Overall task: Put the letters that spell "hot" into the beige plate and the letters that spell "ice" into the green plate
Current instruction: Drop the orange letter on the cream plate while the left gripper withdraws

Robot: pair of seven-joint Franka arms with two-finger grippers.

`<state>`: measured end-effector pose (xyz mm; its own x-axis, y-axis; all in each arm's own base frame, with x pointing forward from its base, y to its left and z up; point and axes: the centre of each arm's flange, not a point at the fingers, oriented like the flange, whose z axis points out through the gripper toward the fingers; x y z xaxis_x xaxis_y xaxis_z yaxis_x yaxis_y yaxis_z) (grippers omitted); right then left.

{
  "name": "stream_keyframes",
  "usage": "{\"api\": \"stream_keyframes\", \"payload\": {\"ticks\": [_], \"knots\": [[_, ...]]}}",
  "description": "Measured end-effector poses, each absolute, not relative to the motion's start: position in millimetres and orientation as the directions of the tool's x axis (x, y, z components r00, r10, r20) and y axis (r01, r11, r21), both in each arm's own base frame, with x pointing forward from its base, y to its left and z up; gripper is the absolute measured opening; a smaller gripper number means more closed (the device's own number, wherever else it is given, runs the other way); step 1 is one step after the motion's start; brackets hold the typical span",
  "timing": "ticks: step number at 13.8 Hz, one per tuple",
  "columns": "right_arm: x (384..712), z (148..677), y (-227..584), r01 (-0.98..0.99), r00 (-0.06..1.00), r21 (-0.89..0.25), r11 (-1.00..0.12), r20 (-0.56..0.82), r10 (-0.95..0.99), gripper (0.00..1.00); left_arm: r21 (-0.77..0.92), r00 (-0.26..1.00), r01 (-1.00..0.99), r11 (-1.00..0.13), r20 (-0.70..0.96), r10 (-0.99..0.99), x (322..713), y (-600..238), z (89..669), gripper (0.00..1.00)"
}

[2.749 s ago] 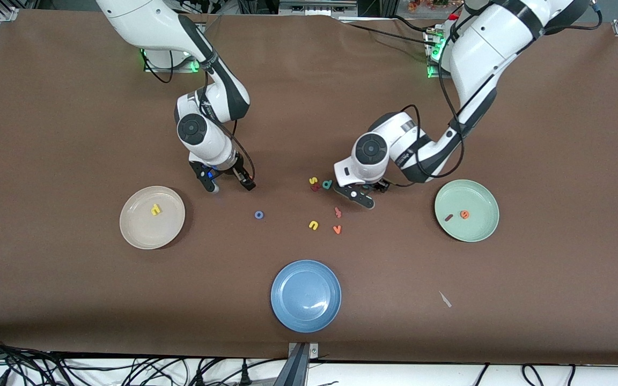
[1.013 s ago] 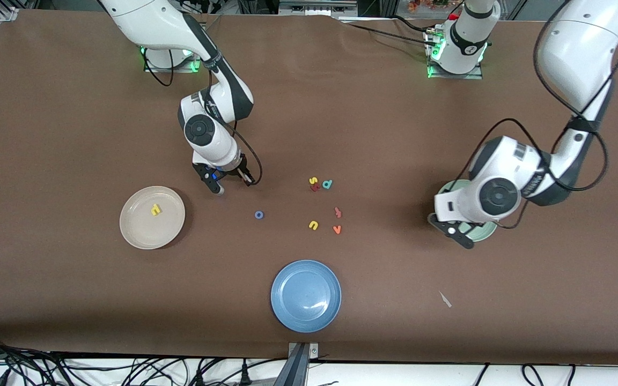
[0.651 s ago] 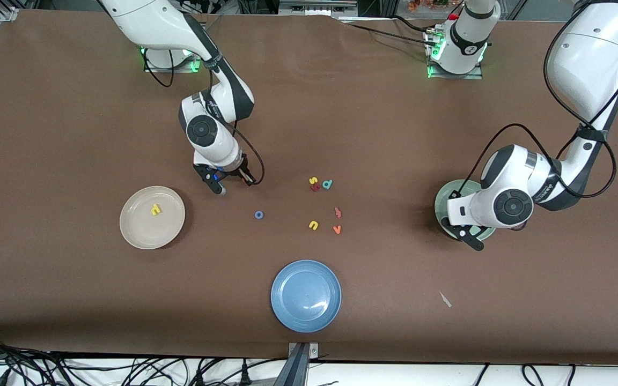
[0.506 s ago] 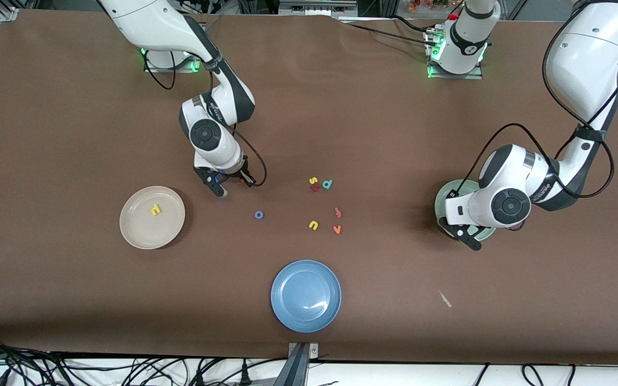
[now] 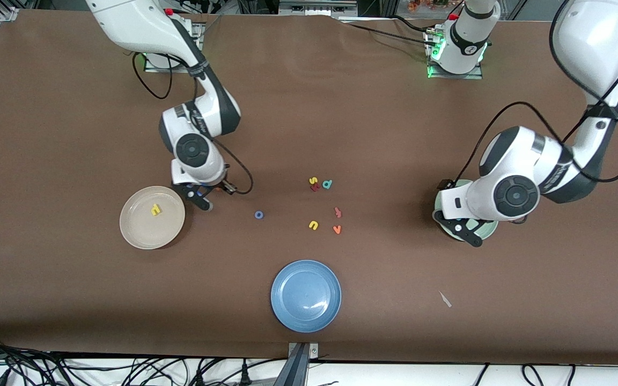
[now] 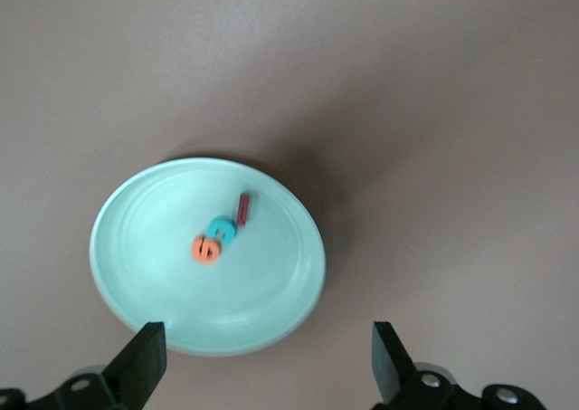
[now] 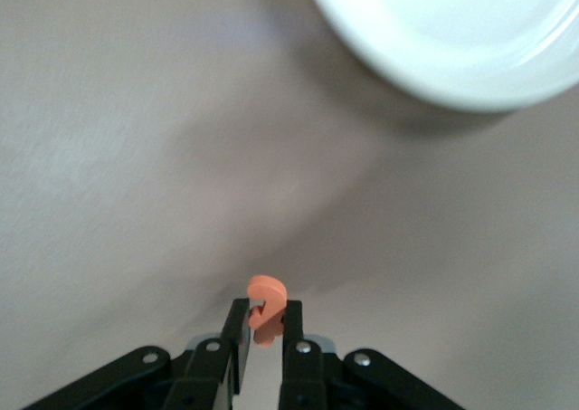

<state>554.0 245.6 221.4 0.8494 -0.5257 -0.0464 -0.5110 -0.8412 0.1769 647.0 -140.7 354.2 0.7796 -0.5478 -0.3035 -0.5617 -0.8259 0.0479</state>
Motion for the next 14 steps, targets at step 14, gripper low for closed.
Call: {"api": "stream_keyframes", "payload": {"ticks": [14], "knots": [[600.2,242.3,42.6,-0.246,0.961,0.070,-0.967,-0.116,-0.252,0.43,0.045,0.960,-0.256,-0.966,-0.103,-0.260,629.5,-73.8,581.4,1.00]]}}
